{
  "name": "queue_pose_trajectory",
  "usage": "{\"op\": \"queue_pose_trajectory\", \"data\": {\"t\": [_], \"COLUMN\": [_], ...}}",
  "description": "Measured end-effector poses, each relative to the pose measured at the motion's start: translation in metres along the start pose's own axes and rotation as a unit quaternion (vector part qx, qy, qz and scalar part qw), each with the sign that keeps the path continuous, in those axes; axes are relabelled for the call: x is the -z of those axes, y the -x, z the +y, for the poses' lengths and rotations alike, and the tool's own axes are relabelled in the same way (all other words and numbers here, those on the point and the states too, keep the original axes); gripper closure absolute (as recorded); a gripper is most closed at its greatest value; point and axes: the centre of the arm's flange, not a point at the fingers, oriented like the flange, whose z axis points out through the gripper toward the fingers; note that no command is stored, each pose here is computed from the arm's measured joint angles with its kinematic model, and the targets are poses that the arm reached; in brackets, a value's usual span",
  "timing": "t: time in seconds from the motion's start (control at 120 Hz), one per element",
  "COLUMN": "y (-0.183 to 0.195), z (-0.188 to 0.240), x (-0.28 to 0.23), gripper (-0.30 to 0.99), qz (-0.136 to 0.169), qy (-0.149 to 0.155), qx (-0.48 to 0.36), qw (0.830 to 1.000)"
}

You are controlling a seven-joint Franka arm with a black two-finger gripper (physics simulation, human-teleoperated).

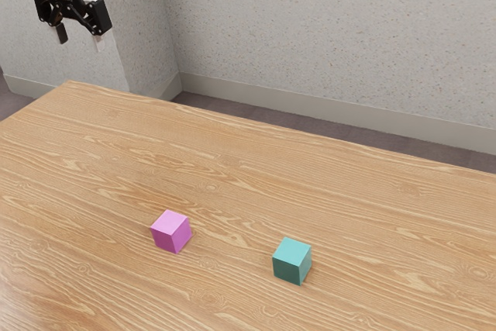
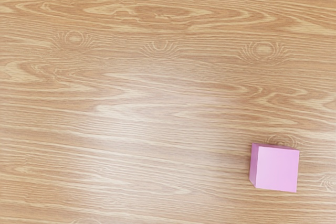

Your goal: Pick up the blue block with one arm, and put the blue block on the pink block with one arm

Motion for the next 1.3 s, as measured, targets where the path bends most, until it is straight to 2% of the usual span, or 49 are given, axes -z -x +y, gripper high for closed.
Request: {"op": "queue_pose_trajectory", "data": {"t": [0.15,0.217,0.267,0.317,0.358,0.425,0.525,0.608,0.683,0.783,0.925,1.008,1.092,1.192,1.3], "y": [0.005,0.018,0.027,0.028,0.028,0.03,0.055,0.067,0.054,0.028,0.023,0.014,0.005,-0.001,0.028], "z": [-0.021,-0.03,-0.016,0.02,0.063,0.148,0.273,0.328,0.327,0.286,0.257,0.251,0.248,0.268,0.345], "x": [-0.003,0.054,0.092,0.108,0.112,0.102,0.09,0.058,0.017,-0.013,-0.06,-0.091,-0.108,-0.12,-0.121], "gripper": [0.0,0.0,0.0,0.0,0.0,0.0,0.0,0.01,0.0,0.01,0.0,0.01,0.01,0.0,0.01], "qz": [0.0,0.05,0.089,0.104,0.104,0.088,0.069,0.041,0.017,0.008,-0.011,-0.01,0.005,0.02,0.025], "qy": [0.021,0.01,0.012,0.021,0.03,0.044,0.068,0.078,0.076,0.077,0.102,0.112,0.116,0.123,0.133], "qx": [0.02,0.028,0.02,-0.004,-0.031,-0.088,-0.176,-0.196,-0.155,-0.067,0.024,0.066,0.102,0.118,0.074], "qw": [1.0,0.998,0.996,0.994,0.994,0.991,0.98,0.977,0.985,0.995,0.994,0.991,0.988,0.985,0.988]}}
